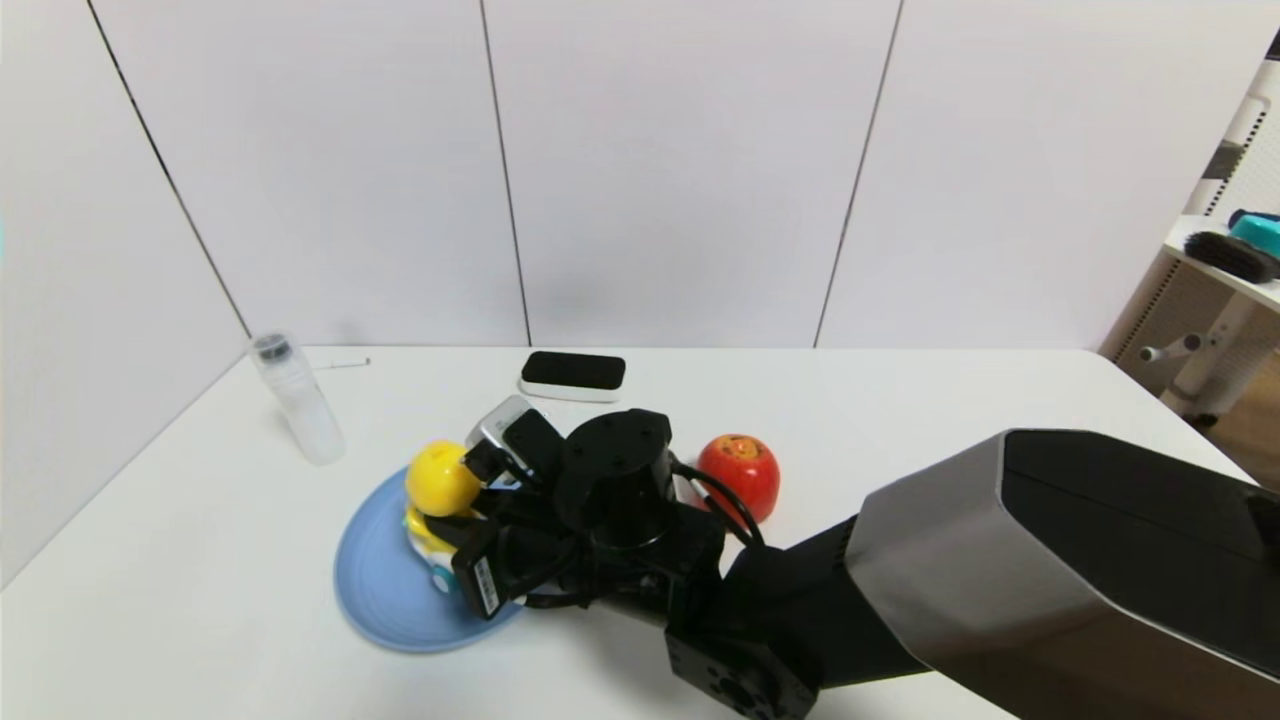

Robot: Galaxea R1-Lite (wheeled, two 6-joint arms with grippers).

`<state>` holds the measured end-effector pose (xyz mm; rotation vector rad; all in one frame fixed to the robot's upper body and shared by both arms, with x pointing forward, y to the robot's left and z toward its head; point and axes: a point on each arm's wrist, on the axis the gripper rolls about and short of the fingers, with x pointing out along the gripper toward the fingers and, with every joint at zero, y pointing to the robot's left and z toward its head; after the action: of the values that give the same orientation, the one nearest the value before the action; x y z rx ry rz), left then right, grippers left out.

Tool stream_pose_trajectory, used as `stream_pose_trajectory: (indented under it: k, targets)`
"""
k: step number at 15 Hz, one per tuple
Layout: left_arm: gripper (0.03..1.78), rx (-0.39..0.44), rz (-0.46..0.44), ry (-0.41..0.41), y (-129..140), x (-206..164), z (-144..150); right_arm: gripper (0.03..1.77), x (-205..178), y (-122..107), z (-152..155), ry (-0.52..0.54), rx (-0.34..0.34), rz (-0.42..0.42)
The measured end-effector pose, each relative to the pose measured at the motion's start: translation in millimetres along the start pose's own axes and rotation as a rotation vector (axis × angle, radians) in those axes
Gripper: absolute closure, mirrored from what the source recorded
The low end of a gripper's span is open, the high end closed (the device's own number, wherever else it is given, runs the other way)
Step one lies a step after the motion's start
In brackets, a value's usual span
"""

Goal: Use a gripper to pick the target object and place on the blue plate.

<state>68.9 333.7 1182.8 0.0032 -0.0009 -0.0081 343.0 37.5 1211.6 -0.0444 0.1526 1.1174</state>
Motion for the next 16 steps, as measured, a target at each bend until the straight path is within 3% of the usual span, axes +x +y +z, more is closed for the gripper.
stream_pose_trajectory:
  k: [1, 5, 9, 12, 16]
  targets:
    - [0.12, 0.0, 0.0, 0.0, 0, 0, 0, 1.45, 1, -1, -2, 0.004, 0.0, -0.001]
    - [0.12, 0.0, 0.0, 0.0, 0, 0, 0, 0.9, 5, -4, -5, 0.004, -0.008, -0.01]
    - [0.12, 0.0, 0.0, 0.0, 0, 0, 0, 0.57, 1, -6, 1, 0.002, -0.007, -0.021]
    - [0.12, 0.0, 0.0, 0.0, 0, 0, 0, 0.42, -25, -7, 15, 0.004, -0.002, -0.033]
    - [0.12, -0.001, 0.0, 0.0, 0, 0, 0, 0.29, -87, -14, 35, 0.012, 0.011, -0.08]
